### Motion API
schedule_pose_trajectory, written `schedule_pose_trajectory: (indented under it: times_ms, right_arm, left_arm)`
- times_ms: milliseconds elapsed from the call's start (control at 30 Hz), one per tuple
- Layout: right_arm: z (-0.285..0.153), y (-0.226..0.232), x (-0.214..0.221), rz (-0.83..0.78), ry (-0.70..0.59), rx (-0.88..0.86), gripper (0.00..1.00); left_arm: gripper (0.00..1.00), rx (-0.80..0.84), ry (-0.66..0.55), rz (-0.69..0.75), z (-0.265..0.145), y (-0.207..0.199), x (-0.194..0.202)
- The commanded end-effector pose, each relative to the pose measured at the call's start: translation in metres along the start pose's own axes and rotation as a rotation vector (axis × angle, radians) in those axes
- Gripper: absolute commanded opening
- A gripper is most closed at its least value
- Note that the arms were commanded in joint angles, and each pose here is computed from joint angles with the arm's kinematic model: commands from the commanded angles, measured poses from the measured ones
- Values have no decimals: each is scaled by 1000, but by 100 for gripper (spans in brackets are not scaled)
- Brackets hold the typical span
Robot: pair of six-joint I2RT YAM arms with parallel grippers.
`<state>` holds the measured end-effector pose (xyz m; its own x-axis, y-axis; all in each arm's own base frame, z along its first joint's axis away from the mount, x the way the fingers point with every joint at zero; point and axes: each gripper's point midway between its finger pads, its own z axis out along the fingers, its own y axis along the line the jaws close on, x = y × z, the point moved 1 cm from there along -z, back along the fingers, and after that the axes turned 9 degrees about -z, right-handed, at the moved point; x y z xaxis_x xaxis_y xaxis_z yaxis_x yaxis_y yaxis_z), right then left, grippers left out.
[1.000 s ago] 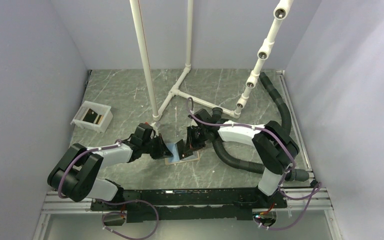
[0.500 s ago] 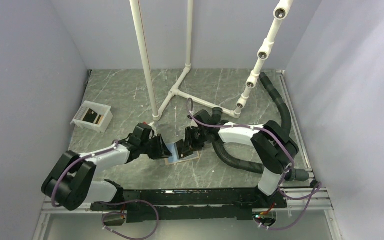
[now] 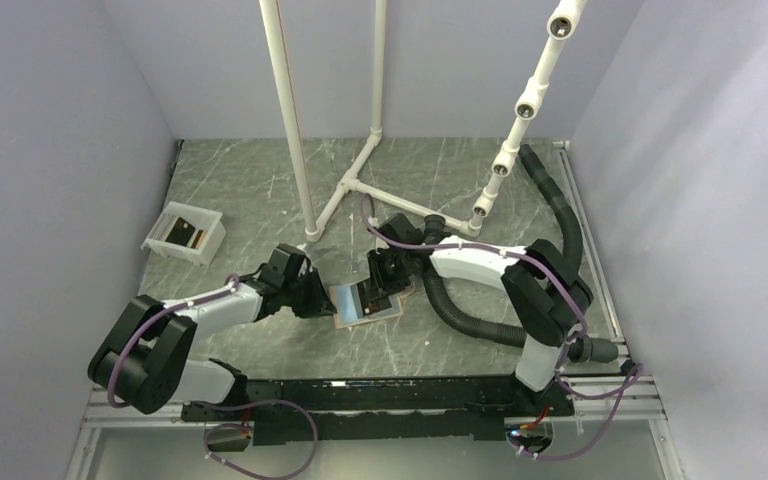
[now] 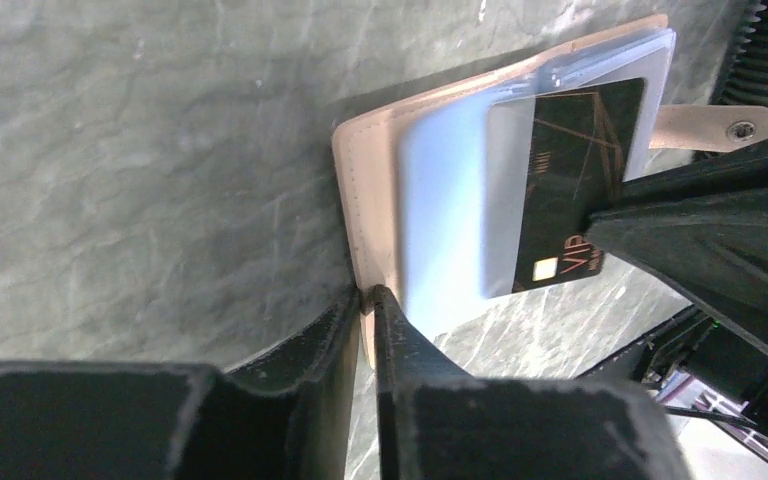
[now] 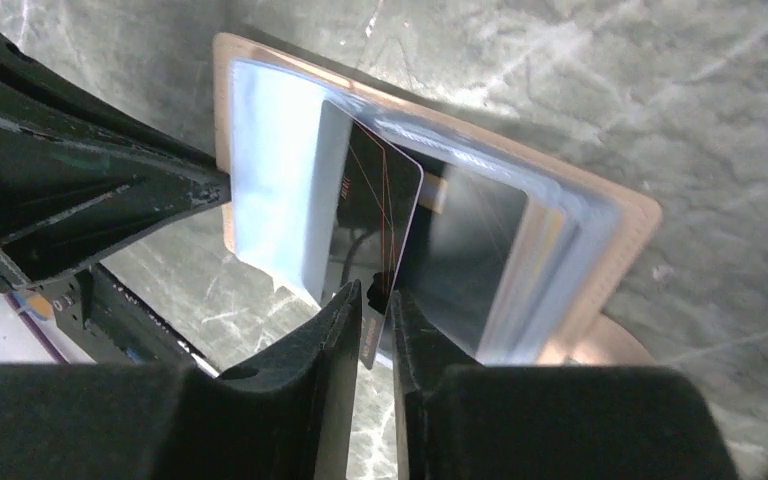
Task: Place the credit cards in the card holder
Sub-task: Insert the credit card into the card holder.
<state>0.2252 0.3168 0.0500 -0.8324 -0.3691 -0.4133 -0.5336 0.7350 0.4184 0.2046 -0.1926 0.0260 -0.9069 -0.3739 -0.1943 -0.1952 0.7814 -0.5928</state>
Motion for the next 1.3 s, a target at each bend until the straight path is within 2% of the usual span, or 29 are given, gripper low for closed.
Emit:
schedule_pose_trajectory:
  times_ms: [0, 133, 267, 400, 467, 600, 700, 900, 1067, 1100, 1200, 1267]
  right_arm:
    - [14, 8, -6, -64, 1, -14, 17]
    - [28, 28, -9, -96, 1, -80, 15]
    - [29, 42, -13, -103, -23, -133, 15]
    - [23, 34, -12, -117, -27, -87, 23]
    - [15, 33, -14, -132, -32, -71, 29]
    - [-14, 36, -21, -172, -74, -38, 46]
    - [-24, 36, -20, -189, -74, -20, 50]
    - [-18, 37, -17, -192, -83, -39, 46]
    - [-7, 46, -21, -199, -132, -45, 50]
    - [-3, 44, -19, -193, -125, -40, 49]
    - [10, 36, -14, -178, -84, -14, 34]
    - [16, 32, -11, -170, -75, -6, 30]
  left_arm:
    - [13, -12, 30, -8, 11, 7, 6]
    - [7, 3, 43, -29, 14, 8, 10]
    - [6, 9, 49, -37, 14, 8, 14]
    - [7, 1, 39, -35, 12, 8, 12]
    - [10, -19, 34, -23, 8, 9, 10]
    - [25, -34, 2, -3, -8, 3, 3]
    - [32, 31, -11, 0, -17, -12, 1]
    - [28, 105, 3, -53, -13, -28, 0]
    - [25, 154, 17, -92, -1, -33, 2]
    - [23, 161, 21, -97, 1, -33, 2]
    - [19, 160, 27, -109, 5, -31, 3]
    - [20, 149, 25, -107, 7, -30, 2]
